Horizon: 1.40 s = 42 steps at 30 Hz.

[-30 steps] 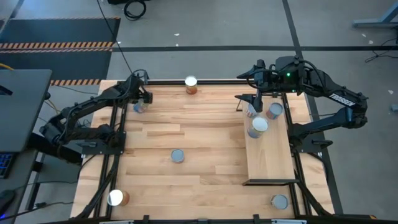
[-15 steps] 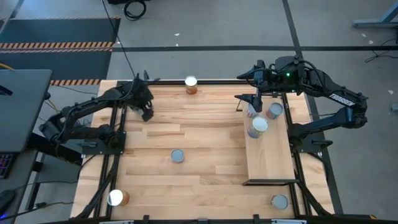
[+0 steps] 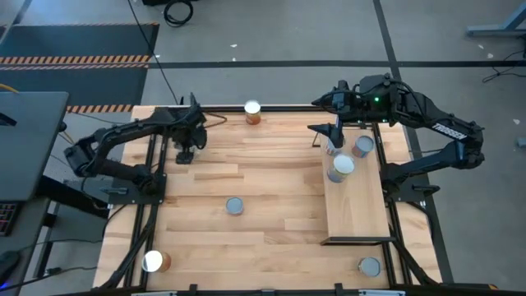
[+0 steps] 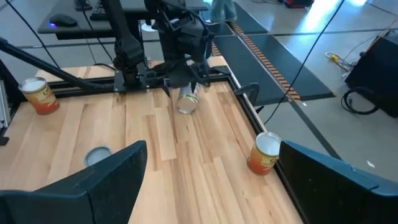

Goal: Pick and place cans onto a shelf
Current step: Put the canned peaches on the shelf

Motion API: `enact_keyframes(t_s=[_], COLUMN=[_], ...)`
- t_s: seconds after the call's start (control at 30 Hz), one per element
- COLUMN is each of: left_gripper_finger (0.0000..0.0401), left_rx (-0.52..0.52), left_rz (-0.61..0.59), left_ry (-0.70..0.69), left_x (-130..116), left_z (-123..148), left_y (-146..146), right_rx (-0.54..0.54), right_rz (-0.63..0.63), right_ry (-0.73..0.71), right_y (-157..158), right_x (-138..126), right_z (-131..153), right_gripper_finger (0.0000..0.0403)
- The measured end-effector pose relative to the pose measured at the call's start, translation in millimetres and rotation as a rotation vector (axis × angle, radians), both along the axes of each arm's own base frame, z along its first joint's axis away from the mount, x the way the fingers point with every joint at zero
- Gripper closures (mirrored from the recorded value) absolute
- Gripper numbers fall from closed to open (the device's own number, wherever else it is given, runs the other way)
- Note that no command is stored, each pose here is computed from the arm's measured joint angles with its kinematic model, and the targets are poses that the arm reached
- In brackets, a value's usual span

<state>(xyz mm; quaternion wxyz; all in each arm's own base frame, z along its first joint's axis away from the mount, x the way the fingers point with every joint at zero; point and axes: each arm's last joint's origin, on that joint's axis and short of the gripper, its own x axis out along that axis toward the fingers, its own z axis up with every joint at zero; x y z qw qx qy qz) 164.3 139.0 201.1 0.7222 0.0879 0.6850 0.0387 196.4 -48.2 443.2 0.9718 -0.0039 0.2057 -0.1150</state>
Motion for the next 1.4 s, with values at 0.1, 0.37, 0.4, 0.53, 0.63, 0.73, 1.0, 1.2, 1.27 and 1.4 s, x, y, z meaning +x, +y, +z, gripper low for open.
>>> enact_keyframes(t_s=[0.1, 0.37, 0.4, 0.53, 0.63, 0.73, 1.0, 1.2, 1.27, 1.4], left_gripper_finger=[0.0051, 0.0052, 0.0053, 0.0055, 0.0055, 0.0056, 0.0056, 0.0056, 0.0056, 0.0056], left_rx=[-0.012, -0.021, -0.018, 0.072, 0.092, 0.097, 0.052, 0.039, 0.016, 0.012], left_rz=[-0.083, -0.127, -0.132, -0.179, -0.203, -0.244, -0.323, -0.455, -0.526, -0.663], left_ry=[0.050, 0.179, 0.207, 0.313, 0.309, 0.304, 0.479, 0.556, 0.584, 0.656], left_x=[6.1, 20.4, 21.0, 24.8, 32.1, 40.3, 34.6, 29.2, 25.9, 17.9], left_z=[-10.5, -43.1, -46.1, -47.1, -37.0, -23.4, -7.0, -14.2, -18.3, -30.7], left_y=[3.0, 11.6, 11.5, 7.2, 1.0, -6.6, -16.6, -17.8, -18.7, -17.5], right_rx=[0.010, 0.015, 0.015, 0.012, 0.009, -0.012, -0.107, -0.145, -0.143, -0.135], right_rz=[0.005, 0.048, 0.052, 0.067, 0.068, 0.077, 0.137, 0.172, 0.173, 0.171], right_ry=[0.009, 0.032, 0.034, 0.038, 0.038, 0.043, 0.080, 0.144, 0.154, 0.165], right_y=[0.8, 7.6, 8.5, 11.0, 10.9, 10.8, 11.2, 11.8, 11.9, 12.0], right_x=[4.2, 15.0, 15.9, 17.3, 17.3, 17.3, 16.6, 14.0, 13.5, 12.9], right_z=[-2.1, -6.9, -7.3, -7.9, -7.9, -7.9, -9.4, -14.0, -14.9, -15.9], right_gripper_finger=[0.0029, 0.0029, 0.0029, 0.0029, 0.0029, 0.0029, 0.0029, 0.0029, 0.0029, 0.0029])
